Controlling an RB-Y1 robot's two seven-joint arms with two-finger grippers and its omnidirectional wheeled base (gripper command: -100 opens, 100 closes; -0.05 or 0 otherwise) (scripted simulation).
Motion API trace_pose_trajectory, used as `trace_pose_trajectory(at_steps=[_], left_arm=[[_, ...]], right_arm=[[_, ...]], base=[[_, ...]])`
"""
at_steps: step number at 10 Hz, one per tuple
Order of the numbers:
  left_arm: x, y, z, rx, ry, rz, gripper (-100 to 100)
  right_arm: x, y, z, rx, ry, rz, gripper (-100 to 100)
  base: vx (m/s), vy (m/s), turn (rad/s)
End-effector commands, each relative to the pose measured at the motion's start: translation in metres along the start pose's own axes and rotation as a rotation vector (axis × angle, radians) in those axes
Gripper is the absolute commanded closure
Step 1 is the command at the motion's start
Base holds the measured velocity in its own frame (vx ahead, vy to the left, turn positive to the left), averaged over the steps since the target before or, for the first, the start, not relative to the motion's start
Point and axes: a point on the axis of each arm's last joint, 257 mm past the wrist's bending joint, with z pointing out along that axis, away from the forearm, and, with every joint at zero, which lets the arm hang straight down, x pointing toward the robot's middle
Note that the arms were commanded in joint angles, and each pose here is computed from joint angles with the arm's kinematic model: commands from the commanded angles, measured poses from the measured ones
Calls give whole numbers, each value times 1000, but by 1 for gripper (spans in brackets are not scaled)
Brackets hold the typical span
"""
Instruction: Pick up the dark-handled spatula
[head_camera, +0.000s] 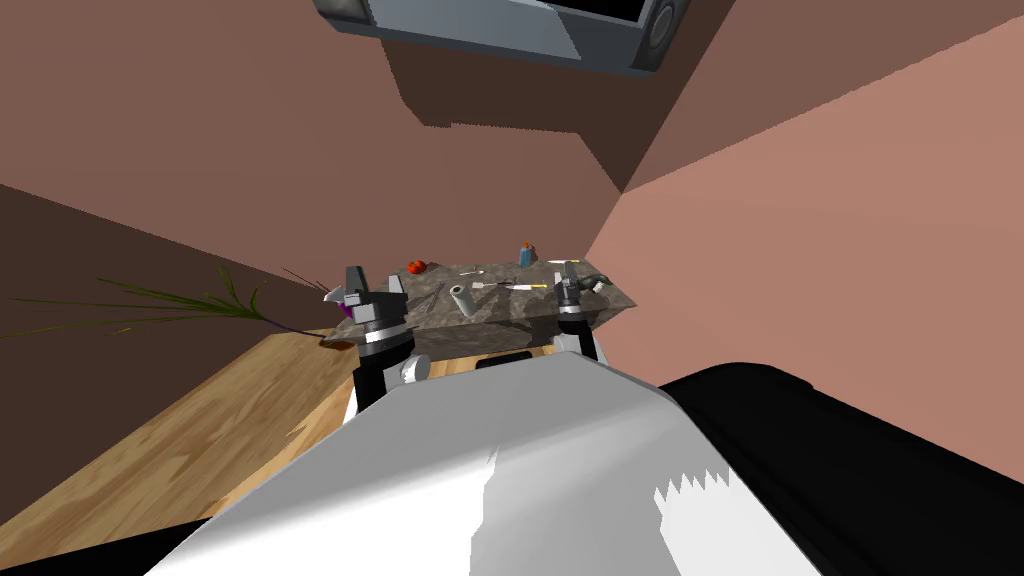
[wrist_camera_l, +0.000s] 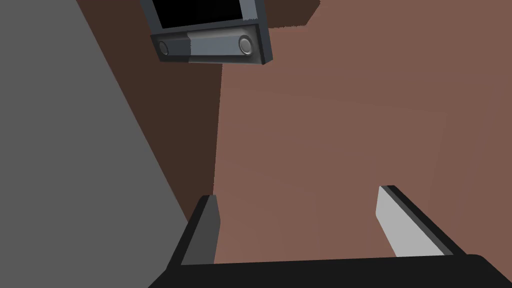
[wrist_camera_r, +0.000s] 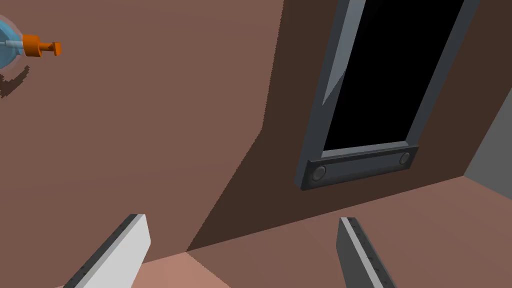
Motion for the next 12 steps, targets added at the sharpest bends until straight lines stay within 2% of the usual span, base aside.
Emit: trace_pose_trajectory(at_steps=[1,3,6,7,10,11,12], left_arm=[[0,0,0,0,0,0,0],[0,0,0,0,0,0,0],[0,0,0,0,0,0,0],[0,0,0,0,0,0,0],[0,0,0,0,0,0,0],[0,0,0,0,0,0,0],[0,0,0,0,0,0,0]], right_arm=[[11,-7,-7,4,51,-14,-100],[27,-18,-18,16,120,-27,-100],[56,-44,-47,48,252,-42,-100],[56,-45,-48,48,262,-48,-100],[88,-72,-90,85,430,-59,-100],[87,-79,-94,100,443,-68,-100],[96,-89,-112,117,502,-70,-100]], base=[[-78,-38,-33],[-209,-113,-24],[-216,-128,2],[-156,-104,18],[-168,-82,76],[-146,-76,39],[-120,-46,85]])
